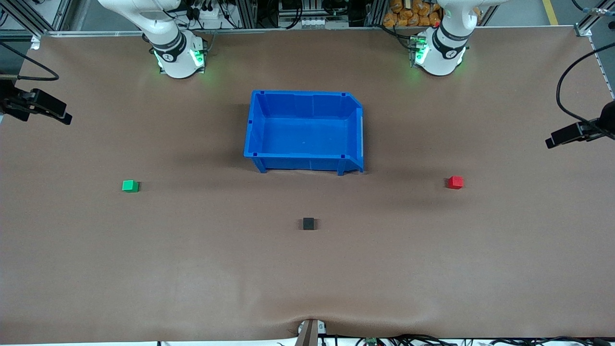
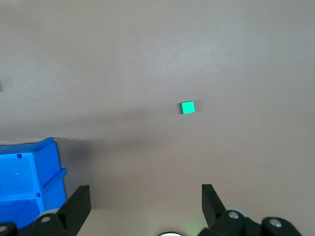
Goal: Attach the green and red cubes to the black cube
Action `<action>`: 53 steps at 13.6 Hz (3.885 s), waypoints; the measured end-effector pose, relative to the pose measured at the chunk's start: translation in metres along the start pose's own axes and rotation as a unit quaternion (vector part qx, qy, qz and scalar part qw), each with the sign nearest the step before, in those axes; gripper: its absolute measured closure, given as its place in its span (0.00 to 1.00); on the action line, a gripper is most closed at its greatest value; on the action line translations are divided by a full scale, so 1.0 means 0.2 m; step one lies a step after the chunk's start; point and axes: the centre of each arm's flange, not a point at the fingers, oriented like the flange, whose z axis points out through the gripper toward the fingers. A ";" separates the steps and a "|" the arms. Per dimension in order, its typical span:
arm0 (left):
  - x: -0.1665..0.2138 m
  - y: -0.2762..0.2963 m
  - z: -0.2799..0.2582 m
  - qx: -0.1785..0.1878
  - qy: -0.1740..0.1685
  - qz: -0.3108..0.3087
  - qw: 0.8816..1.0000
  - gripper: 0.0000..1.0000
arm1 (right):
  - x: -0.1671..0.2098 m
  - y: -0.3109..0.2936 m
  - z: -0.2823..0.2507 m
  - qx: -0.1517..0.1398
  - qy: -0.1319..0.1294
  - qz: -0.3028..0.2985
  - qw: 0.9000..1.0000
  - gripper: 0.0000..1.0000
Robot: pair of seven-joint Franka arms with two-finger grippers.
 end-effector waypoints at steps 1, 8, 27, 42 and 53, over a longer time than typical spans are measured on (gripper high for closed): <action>0.02 0.00 0.03 -0.005 -0.005 -0.002 1.000 0.00 | 0.00 0.00 0.00 0.000 0.000 0.000 1.000 0.00; 0.16 0.01 0.35 -0.009 -0.060 -0.005 0.998 0.00 | 0.17 -0.03 0.26 -0.004 -0.039 -0.002 0.999 0.00; 0.33 0.43 1.55 -0.004 -0.018 0.079 0.997 0.00 | 0.45 0.01 1.36 -0.019 -0.098 -0.042 0.994 0.00; 0.13 0.43 1.94 -0.003 -0.084 0.128 0.988 0.10 | 0.32 0.52 2.28 -0.001 -0.049 -0.136 0.990 0.00; 0.14 0.37 1.94 -0.006 -0.086 0.137 0.987 0.60 | 0.29 0.50 2.31 0.004 -0.073 -0.138 0.988 0.54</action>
